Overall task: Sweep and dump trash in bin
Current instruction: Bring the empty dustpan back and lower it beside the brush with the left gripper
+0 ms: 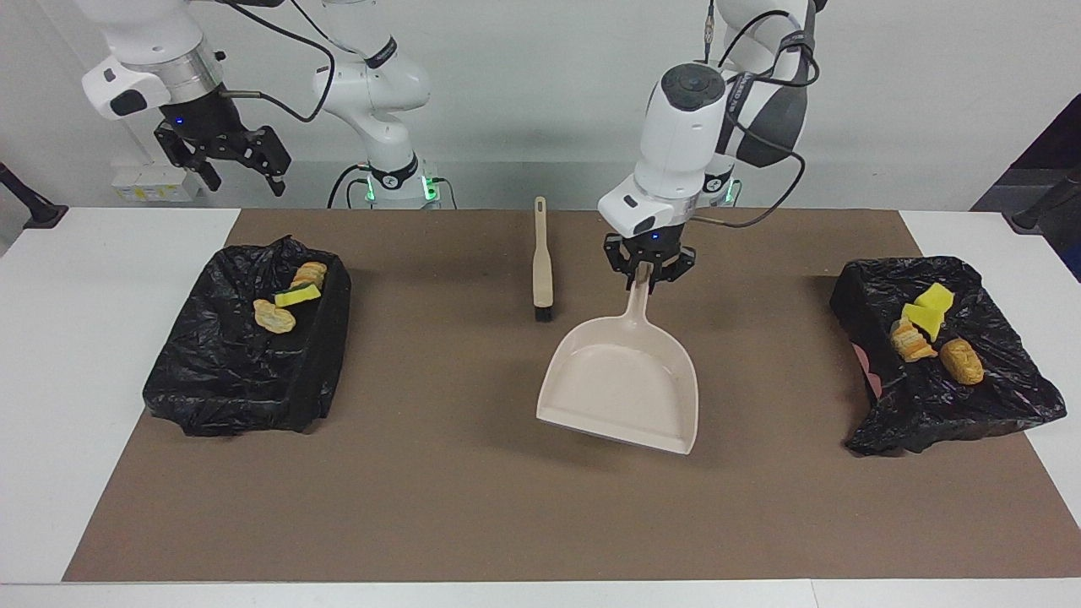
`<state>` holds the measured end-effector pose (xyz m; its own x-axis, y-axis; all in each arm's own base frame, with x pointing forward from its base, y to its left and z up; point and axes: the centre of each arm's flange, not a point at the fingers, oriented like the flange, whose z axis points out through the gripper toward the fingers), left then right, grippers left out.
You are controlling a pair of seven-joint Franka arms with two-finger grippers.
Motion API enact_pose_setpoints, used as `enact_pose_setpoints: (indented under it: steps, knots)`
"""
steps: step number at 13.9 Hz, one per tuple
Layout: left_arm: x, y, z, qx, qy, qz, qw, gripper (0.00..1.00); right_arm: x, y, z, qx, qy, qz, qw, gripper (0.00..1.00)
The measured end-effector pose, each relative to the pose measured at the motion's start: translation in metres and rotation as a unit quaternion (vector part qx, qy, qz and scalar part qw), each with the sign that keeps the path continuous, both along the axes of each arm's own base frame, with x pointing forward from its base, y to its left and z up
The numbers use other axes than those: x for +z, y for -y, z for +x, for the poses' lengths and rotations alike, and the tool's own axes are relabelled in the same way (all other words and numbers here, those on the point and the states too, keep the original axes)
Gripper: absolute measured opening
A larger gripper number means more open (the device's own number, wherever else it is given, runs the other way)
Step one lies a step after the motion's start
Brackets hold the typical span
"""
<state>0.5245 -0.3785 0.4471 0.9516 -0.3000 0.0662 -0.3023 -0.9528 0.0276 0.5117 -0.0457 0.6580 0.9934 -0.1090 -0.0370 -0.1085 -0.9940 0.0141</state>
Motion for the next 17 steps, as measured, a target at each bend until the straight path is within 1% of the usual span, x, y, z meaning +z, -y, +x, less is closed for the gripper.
enact_pose_setpoints:
  steps: [2,4,5,6,7,8,9,10,11,13,14,15,17]
  knots:
    - [-0.032,0.018,0.001,0.005,0.001,-0.004,1.0,0.31,0.0,0.0,0.0,0.0,0.0,0.0,1.0,1.0]
    - [-0.053,0.03,0.0,0.013,-0.002,-0.006,1.0,0.31,0.0,0.0,0.0,0.0,0.0,0.0,1.0,1.0]
    - [-0.065,0.04,-0.005,0.023,-0.007,-0.004,1.0,0.31,0.0,-0.001,0.0,0.001,0.0,0.0,1.0,1.0]
    - [-0.081,0.058,-0.016,0.039,-0.013,-0.002,0.999,0.31,0.0,-0.001,0.0,0.001,0.0,0.0,1.0,1.0]
    - [-0.092,0.071,-0.025,0.051,-0.014,-0.002,0.999,0.31,0.0,-0.001,0.0,0.001,0.0,0.0,1.0,1.0]
    - [-0.097,0.078,-0.028,0.06,-0.014,-0.003,0.998,0.32,0.0,-0.001,0.0,0.001,0.0,0.0,1.0,1.0]
    - [-0.098,0.076,-0.027,0.067,-0.014,-0.003,0.998,0.37,0.0,-0.001,0.0,0.001,0.0,0.0,1.0,1.0]
    - [-0.097,0.072,-0.023,0.072,-0.012,-0.003,0.997,0.46,0.0,-0.002,0.0,0.001,0.0,0.0,1.0,1.0]
    - [-0.093,0.068,-0.019,0.076,-0.01,-0.003,0.997,0.59,0.0,-0.002,0.0,0.002,0.0,0.0,1.0,1.0]
    - [-0.079,0.057,-0.014,0.086,-0.009,0.0,0.996,0.79,0.001,-0.002,0.0,0.002,0.0,0.0,1.0,1.0]
    - [-0.066,0.046,-0.009,0.094,-0.011,0.005,0.995,0.96,0.001,-0.002,0.0,0.002,0.0,0.0,1.0,1.0]
    - [-0.051,0.033,-0.004,0.105,-0.015,0.009,0.994,1.0,0.001,-0.003,0.0,0.002,0.0,0.0,1.0,1.0]
    - [-0.022,-0.002,0.008,0.131,-0.021,0.015,0.991,1.0,0.001,-0.003,0.0,0.003,0.0,0.0,1.0,1.0]
